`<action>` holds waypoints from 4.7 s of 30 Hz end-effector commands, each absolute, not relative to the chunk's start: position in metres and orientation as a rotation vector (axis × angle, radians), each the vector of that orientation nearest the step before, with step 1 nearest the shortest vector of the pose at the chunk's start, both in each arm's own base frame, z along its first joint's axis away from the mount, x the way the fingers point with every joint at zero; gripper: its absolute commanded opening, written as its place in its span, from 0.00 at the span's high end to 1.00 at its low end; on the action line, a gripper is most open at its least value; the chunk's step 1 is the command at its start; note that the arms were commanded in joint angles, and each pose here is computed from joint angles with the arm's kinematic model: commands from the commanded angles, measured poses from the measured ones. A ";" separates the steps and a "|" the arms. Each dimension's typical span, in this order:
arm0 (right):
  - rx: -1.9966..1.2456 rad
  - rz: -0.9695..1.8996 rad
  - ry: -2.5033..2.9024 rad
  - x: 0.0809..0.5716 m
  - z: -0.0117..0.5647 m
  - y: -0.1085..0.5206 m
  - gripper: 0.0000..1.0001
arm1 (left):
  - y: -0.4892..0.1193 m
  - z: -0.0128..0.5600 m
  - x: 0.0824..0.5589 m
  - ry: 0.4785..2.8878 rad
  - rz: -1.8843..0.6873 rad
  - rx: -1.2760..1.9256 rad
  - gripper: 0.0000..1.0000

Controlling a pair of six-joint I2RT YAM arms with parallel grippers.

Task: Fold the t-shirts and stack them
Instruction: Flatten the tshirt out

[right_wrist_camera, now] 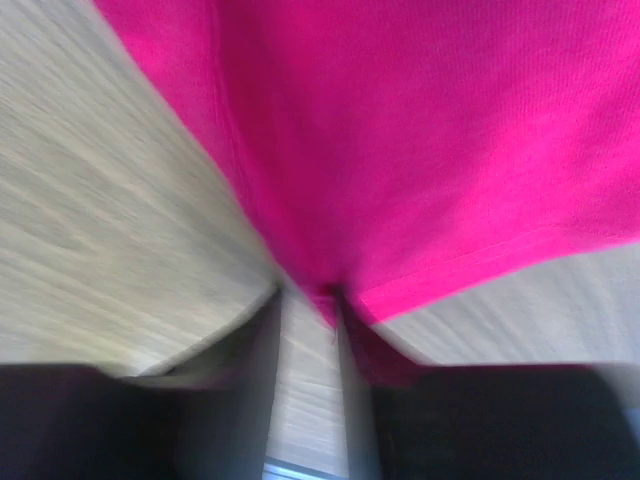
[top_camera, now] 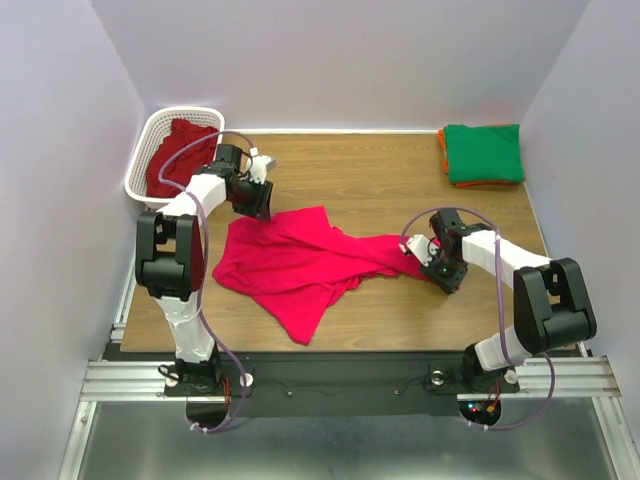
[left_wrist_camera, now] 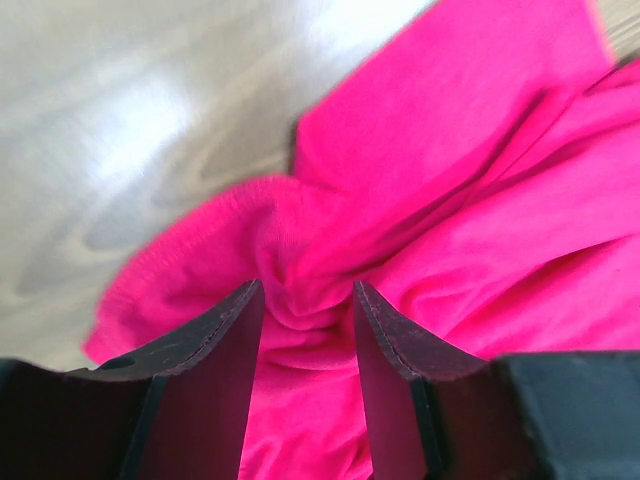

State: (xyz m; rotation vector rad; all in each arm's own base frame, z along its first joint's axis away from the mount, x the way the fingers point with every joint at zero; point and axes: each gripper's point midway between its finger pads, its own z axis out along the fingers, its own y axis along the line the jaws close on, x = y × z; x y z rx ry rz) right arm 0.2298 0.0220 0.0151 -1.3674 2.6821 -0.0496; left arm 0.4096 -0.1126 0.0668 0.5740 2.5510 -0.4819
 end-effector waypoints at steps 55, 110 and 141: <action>-0.686 -0.358 2.330 0.378 0.205 -0.018 0.99 | -0.159 0.369 0.496 1.723 -0.290 0.669 1.00; -0.659 -0.401 1.747 0.374 0.323 -0.003 0.99 | -0.095 0.351 0.306 1.550 -0.306 0.428 1.00; -0.633 -0.392 2.048 0.570 0.130 -0.008 0.99 | -0.087 0.156 0.601 2.016 -0.075 0.358 1.00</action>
